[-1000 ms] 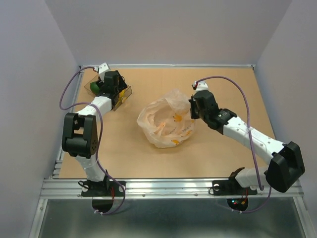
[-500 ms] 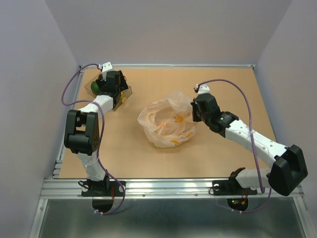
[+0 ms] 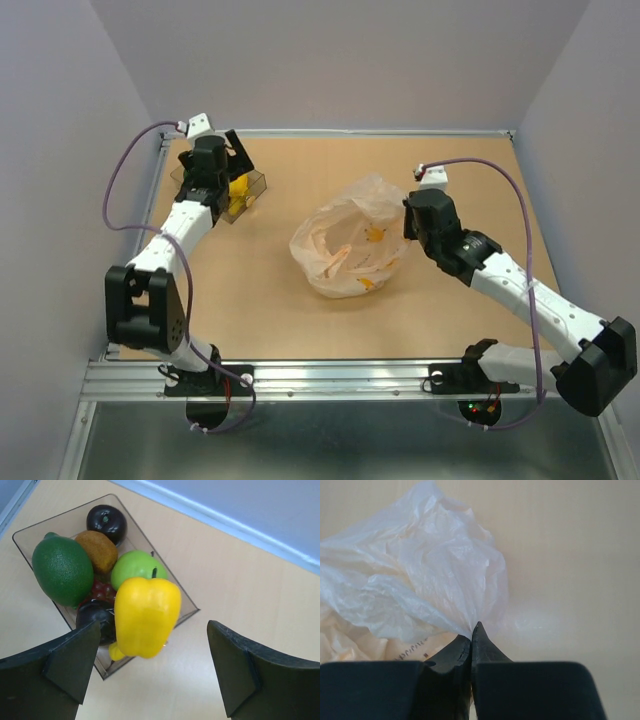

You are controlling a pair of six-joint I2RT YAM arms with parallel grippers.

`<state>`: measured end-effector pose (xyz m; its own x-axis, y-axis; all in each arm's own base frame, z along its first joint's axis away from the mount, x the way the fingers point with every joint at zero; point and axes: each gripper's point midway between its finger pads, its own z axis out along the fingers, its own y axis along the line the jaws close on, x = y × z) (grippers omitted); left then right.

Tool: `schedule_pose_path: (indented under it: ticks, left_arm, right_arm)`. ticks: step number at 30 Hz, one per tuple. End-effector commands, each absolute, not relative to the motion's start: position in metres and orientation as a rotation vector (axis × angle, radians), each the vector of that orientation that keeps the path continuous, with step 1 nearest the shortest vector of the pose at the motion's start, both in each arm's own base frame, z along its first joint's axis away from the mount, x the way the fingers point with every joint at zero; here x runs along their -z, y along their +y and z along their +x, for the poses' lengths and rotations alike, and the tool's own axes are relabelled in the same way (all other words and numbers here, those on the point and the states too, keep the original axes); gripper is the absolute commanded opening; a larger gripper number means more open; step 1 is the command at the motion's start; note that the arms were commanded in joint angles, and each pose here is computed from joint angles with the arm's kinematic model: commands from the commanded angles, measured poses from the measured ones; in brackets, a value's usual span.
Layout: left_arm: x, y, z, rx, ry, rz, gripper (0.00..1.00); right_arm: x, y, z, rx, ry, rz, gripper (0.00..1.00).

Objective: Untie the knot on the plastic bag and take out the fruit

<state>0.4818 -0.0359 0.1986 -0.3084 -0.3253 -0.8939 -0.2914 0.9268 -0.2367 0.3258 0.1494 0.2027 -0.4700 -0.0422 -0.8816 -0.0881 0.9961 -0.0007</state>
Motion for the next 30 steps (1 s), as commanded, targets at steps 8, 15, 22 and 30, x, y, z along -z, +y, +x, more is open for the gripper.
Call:
schedule_pose_path:
  ticks: [8,15,22,30]
  left_arm:
    - [-0.326,-0.016,0.330,0.211,1.693,-0.582,0.99]
    - [-0.325,0.030,0.227,0.118,1.538,-0.717,0.99]
    - [-0.342,0.047,0.169,0.141,1.378,-0.716,0.99]
    - [-0.367,0.054,0.147,0.128,1.305,-0.681,0.99]
  right_arm:
    - [-0.236,0.047,0.308,0.421,1.858,0.257,0.01]
    - [-0.242,0.029,0.292,0.410,1.806,0.352,0.54]
    - [-0.294,0.026,0.265,0.146,1.687,0.373,1.00]
    - [-0.346,0.001,0.213,-0.046,1.494,0.358,1.00]
